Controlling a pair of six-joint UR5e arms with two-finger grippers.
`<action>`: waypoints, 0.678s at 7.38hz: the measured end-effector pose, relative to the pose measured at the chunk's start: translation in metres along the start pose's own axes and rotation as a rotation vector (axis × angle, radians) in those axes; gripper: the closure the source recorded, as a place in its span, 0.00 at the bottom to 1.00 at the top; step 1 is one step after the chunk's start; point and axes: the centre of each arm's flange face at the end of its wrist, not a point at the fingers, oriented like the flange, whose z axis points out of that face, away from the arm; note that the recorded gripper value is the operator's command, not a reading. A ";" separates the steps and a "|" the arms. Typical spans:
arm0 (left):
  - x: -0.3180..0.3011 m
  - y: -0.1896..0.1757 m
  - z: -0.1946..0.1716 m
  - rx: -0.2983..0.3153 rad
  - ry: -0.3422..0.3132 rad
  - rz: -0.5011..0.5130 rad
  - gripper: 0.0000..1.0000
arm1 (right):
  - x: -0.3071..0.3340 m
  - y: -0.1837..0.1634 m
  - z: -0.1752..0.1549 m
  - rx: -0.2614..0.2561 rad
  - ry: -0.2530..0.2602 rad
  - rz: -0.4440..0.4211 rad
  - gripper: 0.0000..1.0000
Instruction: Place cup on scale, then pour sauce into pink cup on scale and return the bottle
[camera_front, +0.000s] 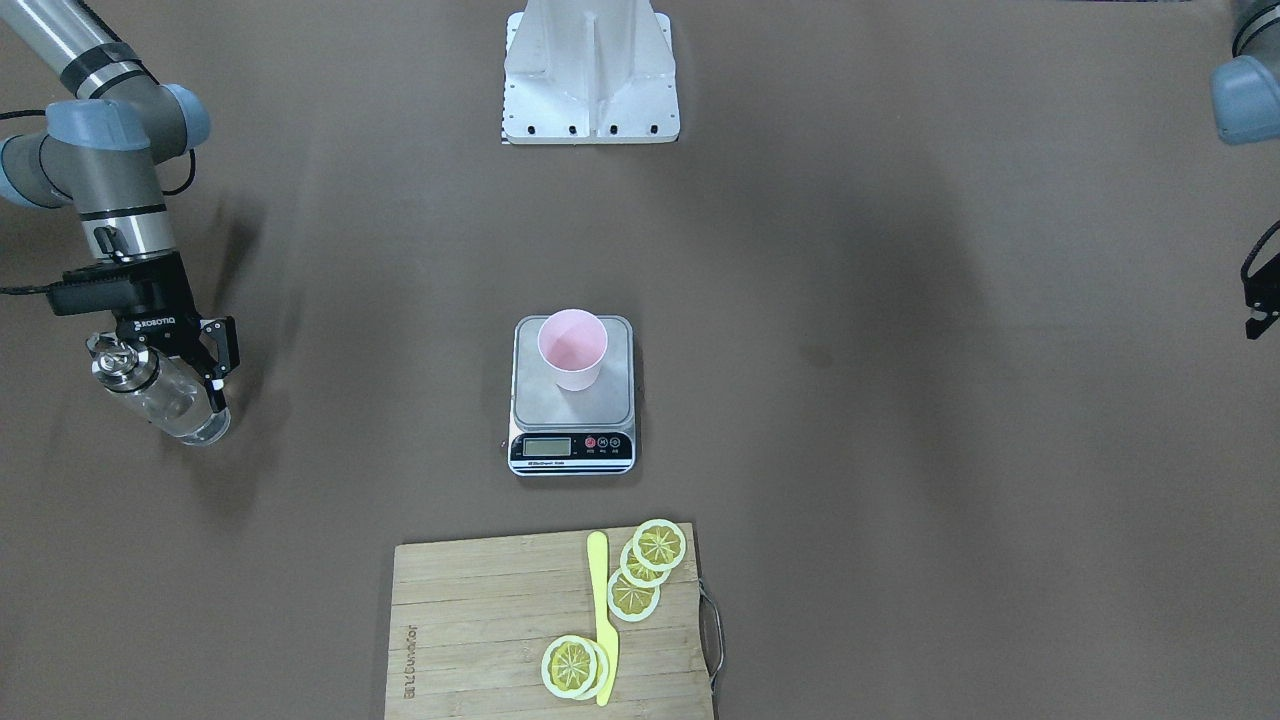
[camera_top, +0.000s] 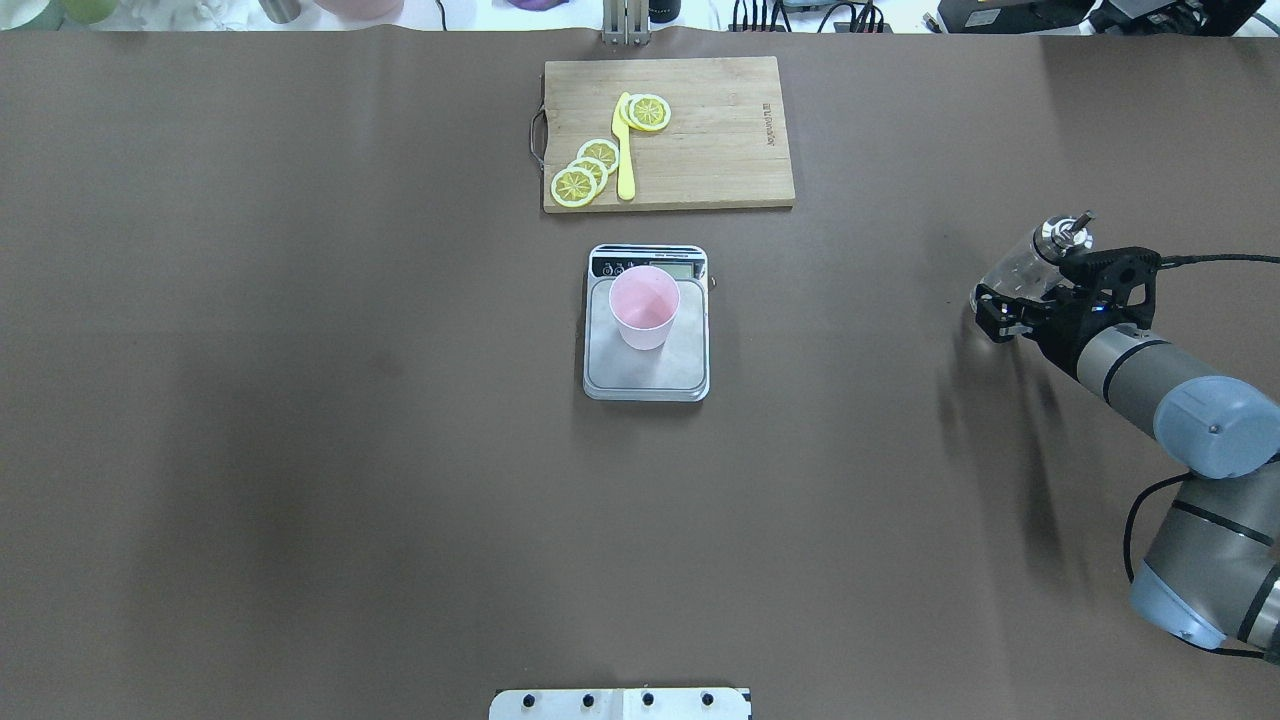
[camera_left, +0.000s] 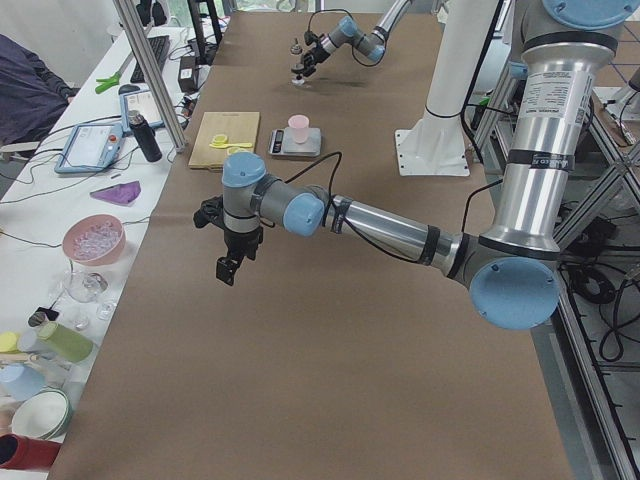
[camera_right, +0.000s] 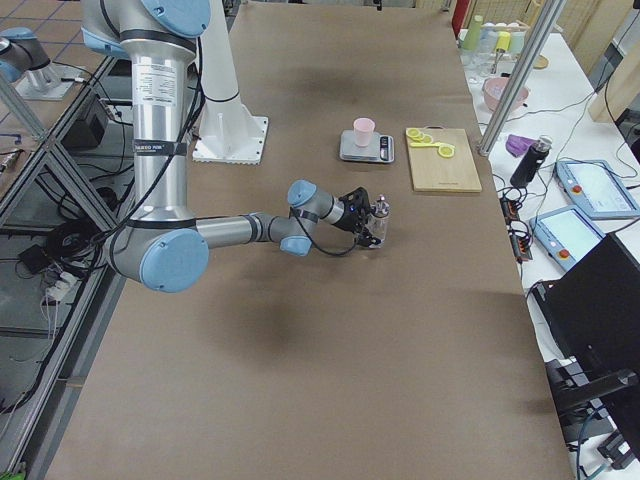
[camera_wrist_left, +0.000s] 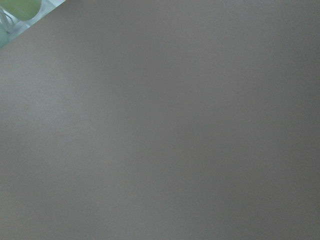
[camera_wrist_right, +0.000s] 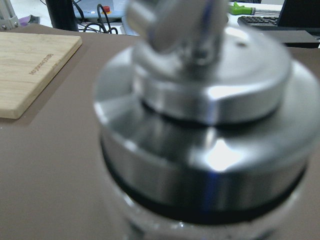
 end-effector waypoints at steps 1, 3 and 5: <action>-0.014 0.011 0.006 -0.026 0.005 -0.034 0.01 | -0.004 -0.004 -0.004 0.003 -0.008 0.001 1.00; -0.050 0.054 0.015 -0.076 0.064 -0.121 0.01 | -0.012 -0.011 -0.007 -0.003 -0.003 -0.003 1.00; -0.081 0.110 0.019 -0.097 0.119 -0.195 0.01 | -0.031 -0.028 -0.019 -0.026 0.032 -0.016 1.00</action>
